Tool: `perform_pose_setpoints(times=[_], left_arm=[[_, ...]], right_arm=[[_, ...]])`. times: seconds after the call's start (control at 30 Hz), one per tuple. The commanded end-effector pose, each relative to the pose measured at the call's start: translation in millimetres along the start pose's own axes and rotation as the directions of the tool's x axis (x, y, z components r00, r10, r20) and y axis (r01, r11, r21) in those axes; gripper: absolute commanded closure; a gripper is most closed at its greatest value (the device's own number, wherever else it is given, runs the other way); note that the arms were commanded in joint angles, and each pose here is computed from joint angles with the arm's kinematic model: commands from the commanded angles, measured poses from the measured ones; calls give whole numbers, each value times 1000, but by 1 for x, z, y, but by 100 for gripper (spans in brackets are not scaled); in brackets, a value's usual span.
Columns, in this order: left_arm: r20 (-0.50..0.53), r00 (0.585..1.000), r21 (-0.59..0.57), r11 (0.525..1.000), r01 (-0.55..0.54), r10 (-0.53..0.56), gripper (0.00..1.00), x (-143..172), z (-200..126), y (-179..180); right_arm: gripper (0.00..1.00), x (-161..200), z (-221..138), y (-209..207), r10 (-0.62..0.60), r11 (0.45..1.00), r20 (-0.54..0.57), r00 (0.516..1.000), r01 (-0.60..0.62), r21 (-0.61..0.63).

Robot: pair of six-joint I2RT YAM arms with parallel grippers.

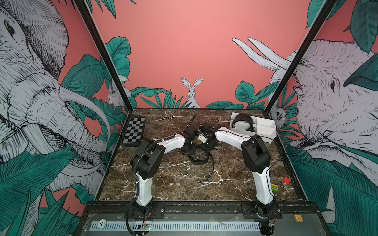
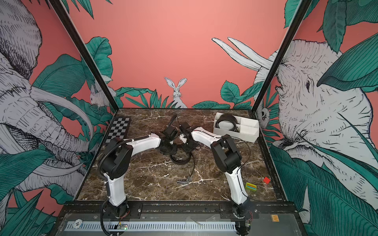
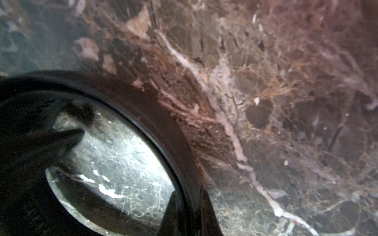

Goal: Place the belts into the storage roll
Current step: Roll the belt at the center of the board.

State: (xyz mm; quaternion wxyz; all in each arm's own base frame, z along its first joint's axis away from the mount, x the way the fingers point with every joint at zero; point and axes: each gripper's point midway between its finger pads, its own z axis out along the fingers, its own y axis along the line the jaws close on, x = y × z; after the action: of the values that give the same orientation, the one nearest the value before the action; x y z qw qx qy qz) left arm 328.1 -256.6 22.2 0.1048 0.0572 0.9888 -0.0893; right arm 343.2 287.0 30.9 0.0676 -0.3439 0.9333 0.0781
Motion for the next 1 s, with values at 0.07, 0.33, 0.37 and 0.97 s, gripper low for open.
perform_pose_setpoints(times=[0.07,0.33,0.37,0.97], left_arm=[[-66,998,-127,992,7,-16,100,14,25,25],[-103,994,-302,952,-55,25,100,18,18,56],[-107,994,-313,948,-62,30,100,18,18,58],[-111,992,-357,930,-90,53,100,13,17,65]], right_arm=[[77,4,-17,9,37,997,1,999,-37,-74],[49,17,-44,-2,144,981,26,989,-140,-137],[48,19,-47,-2,147,981,28,989,-142,-136],[61,40,-25,-12,130,991,-24,991,-131,-42]])
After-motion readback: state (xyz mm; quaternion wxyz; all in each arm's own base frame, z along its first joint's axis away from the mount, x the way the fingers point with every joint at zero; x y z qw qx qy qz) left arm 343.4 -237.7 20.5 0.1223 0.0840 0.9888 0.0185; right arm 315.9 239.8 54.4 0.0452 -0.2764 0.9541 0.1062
